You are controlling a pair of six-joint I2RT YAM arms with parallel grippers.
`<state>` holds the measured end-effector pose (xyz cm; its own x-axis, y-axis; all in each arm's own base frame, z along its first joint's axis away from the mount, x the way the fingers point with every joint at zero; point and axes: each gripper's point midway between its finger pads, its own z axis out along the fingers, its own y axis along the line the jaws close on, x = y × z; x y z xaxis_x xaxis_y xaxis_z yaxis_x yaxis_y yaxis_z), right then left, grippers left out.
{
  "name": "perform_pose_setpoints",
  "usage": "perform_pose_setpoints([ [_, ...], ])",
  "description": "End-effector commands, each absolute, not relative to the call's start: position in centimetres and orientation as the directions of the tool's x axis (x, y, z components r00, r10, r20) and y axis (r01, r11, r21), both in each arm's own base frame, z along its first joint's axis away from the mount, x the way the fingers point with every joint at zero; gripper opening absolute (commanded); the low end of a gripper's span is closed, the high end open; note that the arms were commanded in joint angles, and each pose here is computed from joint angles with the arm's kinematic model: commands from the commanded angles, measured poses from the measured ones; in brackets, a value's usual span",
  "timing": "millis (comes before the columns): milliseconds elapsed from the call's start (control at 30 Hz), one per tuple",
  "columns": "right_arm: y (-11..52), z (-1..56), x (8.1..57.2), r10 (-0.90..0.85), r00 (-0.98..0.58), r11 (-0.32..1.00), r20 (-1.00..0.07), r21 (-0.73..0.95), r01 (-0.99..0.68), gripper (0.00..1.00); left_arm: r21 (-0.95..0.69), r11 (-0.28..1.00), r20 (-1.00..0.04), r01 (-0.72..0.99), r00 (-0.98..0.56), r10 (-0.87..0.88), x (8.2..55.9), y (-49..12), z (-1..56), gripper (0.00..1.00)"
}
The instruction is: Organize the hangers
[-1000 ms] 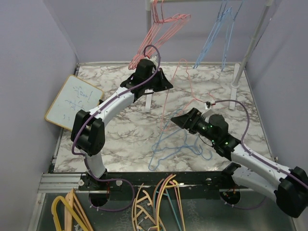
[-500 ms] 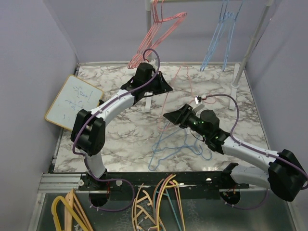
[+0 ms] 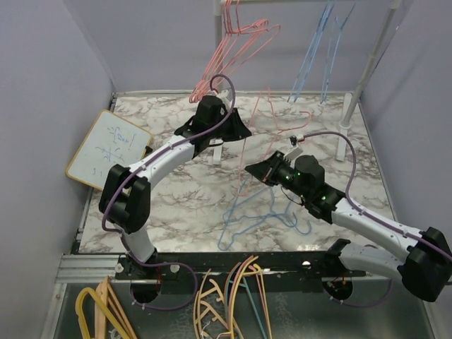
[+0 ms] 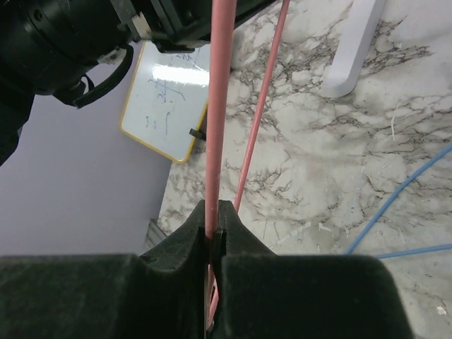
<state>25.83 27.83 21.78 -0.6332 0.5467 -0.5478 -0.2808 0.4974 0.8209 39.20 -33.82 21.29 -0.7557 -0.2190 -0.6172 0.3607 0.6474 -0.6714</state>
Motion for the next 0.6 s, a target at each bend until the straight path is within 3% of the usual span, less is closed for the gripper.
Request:
perform_pose_setpoints([
  [0, 26.0, 23.5, 26.4, 0.417, -0.594, 0.685, -0.688, 0.668, -0.292, 0.01, -0.534, 0.692, -0.755, 0.486, -0.642, -0.133, 38.5, -32.0, 23.6, 0.32],
  [133, 25.3, 23.6, 26.0, 0.240, -0.651, 0.791, -0.720, 0.534, -0.299, 0.01, -0.420, 0.722, -0.799, 0.550, -0.601, -0.008, 37.6, -30.7, 22.0, 0.52],
  [300, 23.7, 23.0, 24.7, 0.120, -0.678, 0.851, -0.725, 0.427, -0.306, 0.01, -0.364, 0.714, -0.809, 0.597, -0.583, 0.076, 35.6, -29.4, 20.6, 0.52],
  [367, 22.6, 22.8, 24.4, 0.103, -0.691, 0.880, -0.716, 0.389, -0.273, 0.01, -0.321, 0.702, -0.819, 0.635, -0.559, 0.131, 34.7, -28.8, 20.9, 0.46],
  [433, 21.8, 23.0, 24.4, 0.080, -0.696, 0.904, -0.714, 0.345, -0.250, 0.01, -0.259, 0.706, -0.828, 0.659, -0.528, 0.189, 34.2, -27.8, 21.3, 0.21],
  [467, 21.4, 23.7, 24.7, 0.073, -0.687, 0.913, -0.723, 0.326, -0.246, 0.01, -0.217, 0.722, -0.833, 0.657, -0.510, 0.214, 34.2, -27.0, 21.4, 0.16],
  [533, 20.9, 25.2, 25.4, 0.056, -0.661, 0.928, -0.748, 0.283, -0.242, 0.01, -0.131, 0.748, -0.840, 0.650, -0.474, 0.265, 34.0, -25.3, 21.8, 0.17],
  [567, 20.6, 25.9, 25.8, 0.043, -0.651, 0.938, -0.758, 0.254, -0.234, 0.01, -0.088, 0.762, -0.842, 0.642, -0.457, 0.288, 33.9, -24.4, 21.9, 0.28],
])
